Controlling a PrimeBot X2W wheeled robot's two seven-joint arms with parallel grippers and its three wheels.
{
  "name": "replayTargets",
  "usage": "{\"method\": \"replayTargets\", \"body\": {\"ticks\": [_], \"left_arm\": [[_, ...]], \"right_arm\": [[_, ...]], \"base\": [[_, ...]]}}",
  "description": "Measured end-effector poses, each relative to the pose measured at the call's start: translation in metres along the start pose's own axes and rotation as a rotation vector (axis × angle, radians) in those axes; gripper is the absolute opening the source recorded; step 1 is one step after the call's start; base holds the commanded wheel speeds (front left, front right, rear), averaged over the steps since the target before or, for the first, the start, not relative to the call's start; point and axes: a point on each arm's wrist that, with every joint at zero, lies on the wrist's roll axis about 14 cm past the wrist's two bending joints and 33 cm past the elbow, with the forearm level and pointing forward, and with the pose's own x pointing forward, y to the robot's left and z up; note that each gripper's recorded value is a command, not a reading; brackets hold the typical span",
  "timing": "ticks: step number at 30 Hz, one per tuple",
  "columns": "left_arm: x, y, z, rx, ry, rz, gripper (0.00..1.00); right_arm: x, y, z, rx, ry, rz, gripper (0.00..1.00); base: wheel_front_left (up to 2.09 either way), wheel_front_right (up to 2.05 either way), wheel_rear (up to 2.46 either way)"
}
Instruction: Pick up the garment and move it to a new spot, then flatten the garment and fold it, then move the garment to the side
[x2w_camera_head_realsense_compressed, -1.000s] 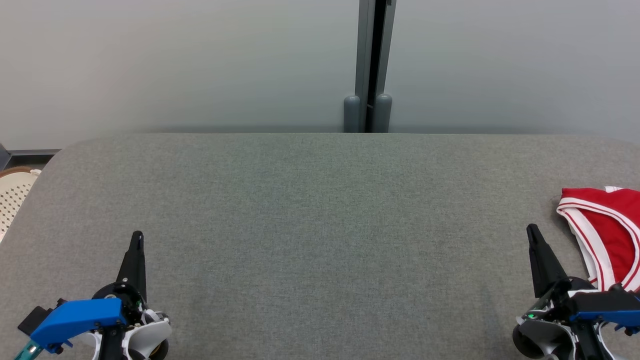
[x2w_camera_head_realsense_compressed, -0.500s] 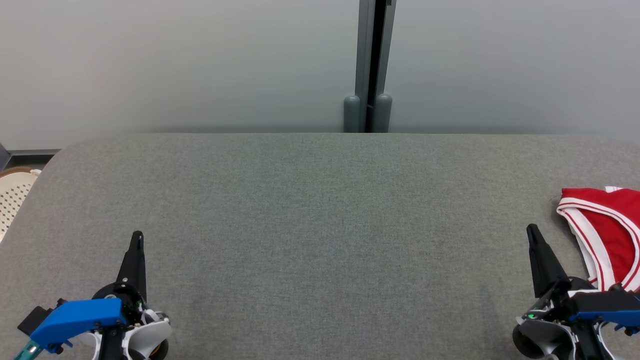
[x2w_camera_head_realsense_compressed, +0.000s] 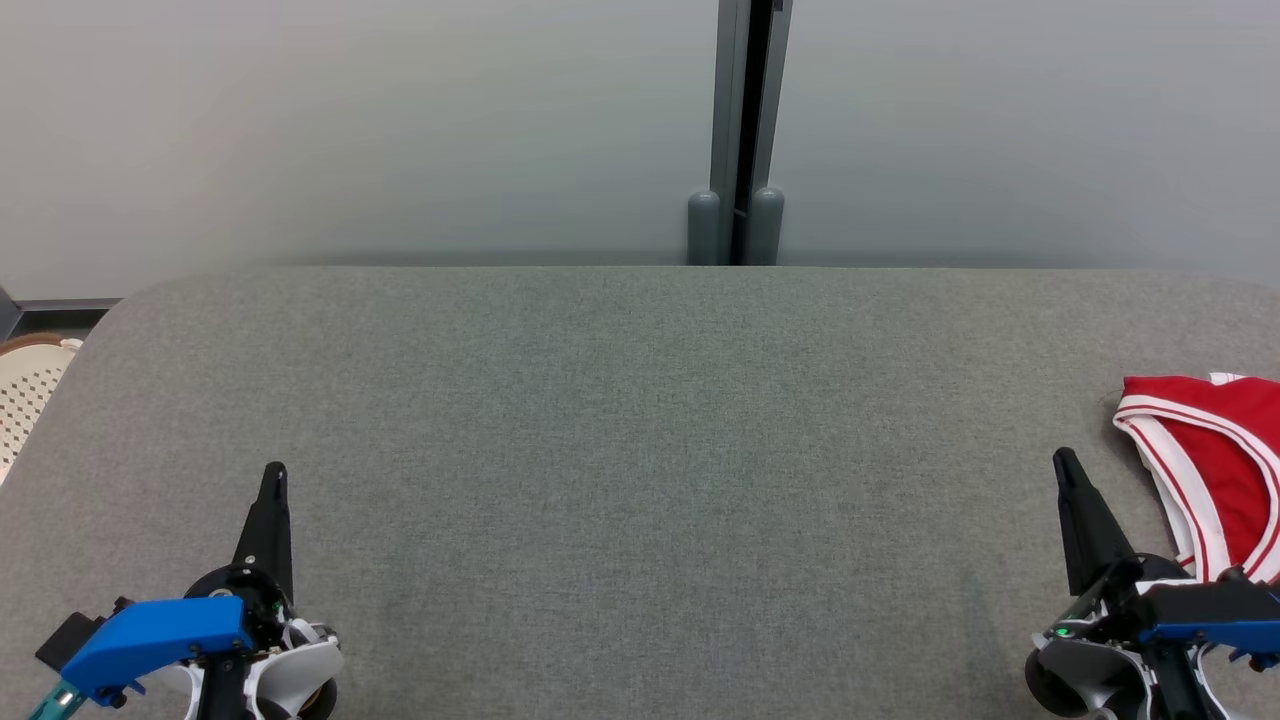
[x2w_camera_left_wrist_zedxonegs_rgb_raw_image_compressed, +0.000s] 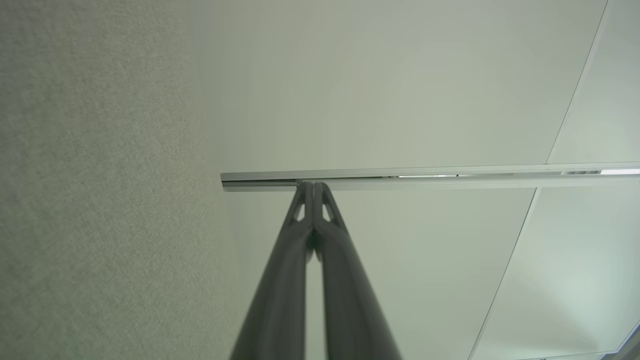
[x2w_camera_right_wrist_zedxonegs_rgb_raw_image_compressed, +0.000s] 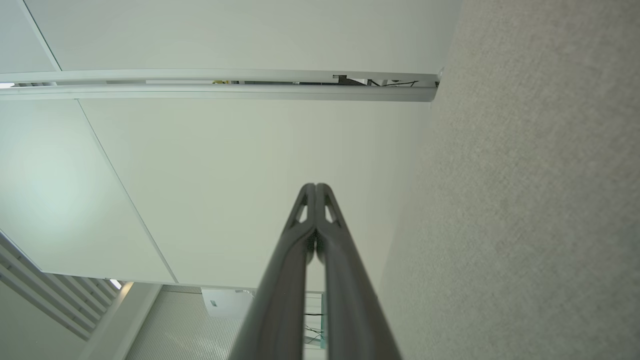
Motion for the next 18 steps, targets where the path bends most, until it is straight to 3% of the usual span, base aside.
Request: {"method": "replayTargets", "body": {"ticks": [18], "left_arm": [[0.0000,-0.0001,0.0000,0.000,0.000,0.000,0.00]], "right_arm": [[0.0000,0.0000,0.0000,0.000,0.000,0.000,0.00]], "base": [[0.00,0.00,0.00]]}}
